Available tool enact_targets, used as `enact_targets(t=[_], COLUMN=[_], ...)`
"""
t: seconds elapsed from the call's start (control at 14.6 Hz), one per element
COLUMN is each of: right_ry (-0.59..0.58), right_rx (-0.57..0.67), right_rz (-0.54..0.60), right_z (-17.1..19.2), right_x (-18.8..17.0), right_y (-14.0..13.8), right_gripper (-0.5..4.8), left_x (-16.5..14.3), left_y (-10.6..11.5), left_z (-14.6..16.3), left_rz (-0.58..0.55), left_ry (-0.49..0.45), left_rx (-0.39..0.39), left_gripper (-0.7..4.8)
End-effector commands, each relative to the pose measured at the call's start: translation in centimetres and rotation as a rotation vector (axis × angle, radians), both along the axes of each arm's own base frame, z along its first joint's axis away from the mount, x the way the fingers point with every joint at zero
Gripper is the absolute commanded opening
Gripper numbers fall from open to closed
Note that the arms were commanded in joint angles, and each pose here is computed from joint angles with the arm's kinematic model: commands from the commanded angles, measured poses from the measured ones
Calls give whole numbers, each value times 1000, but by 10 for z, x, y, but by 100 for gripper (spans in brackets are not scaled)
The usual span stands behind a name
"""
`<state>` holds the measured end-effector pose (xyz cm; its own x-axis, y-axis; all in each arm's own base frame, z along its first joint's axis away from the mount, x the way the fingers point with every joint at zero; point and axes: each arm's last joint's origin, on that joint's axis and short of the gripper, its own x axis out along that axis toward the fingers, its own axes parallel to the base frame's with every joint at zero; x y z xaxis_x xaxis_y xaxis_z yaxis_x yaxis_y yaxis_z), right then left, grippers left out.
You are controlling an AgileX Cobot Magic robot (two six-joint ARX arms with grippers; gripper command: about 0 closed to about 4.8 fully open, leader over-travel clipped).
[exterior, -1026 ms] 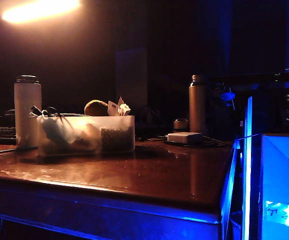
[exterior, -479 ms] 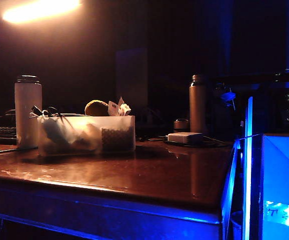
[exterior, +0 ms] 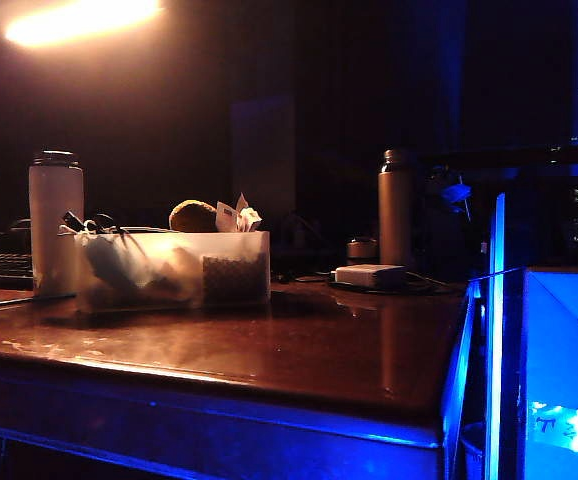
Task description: Pick up the kiwi and place it into the translucent box.
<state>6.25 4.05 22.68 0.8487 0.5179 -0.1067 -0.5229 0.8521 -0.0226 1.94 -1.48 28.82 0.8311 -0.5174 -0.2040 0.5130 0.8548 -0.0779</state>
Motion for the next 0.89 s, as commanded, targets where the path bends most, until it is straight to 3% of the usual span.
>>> enact_targets(t=[0.07, 0.27, 0.55, 0.68, 0.89], right_ry=[11, 44, 105, 134, 211], right_rx=[65, 55, 45, 42, 30], right_rz=[-208, -253, -260, -267, -280], right_z=[-13, -25, -39, -47, -63], right_x=[3, 7, 9, 10, 12], right_y=[-5, -4, -2, -1, -1], right_gripper=[-1, -1, -1, -1, -1], left_x=[6, 25, 49, 57, 67], left_y=[0, -1, -1, 0, 0], left_z=[-8, -27, -65, -78, -101], left_rz=[-4, 9, 64, 119, 116], left_ry=[-69, -64, 38, 33, -1], left_rx=[-41, -73, -203, -200, -174], left_gripper=[-5, -5, -5, -5, -5])
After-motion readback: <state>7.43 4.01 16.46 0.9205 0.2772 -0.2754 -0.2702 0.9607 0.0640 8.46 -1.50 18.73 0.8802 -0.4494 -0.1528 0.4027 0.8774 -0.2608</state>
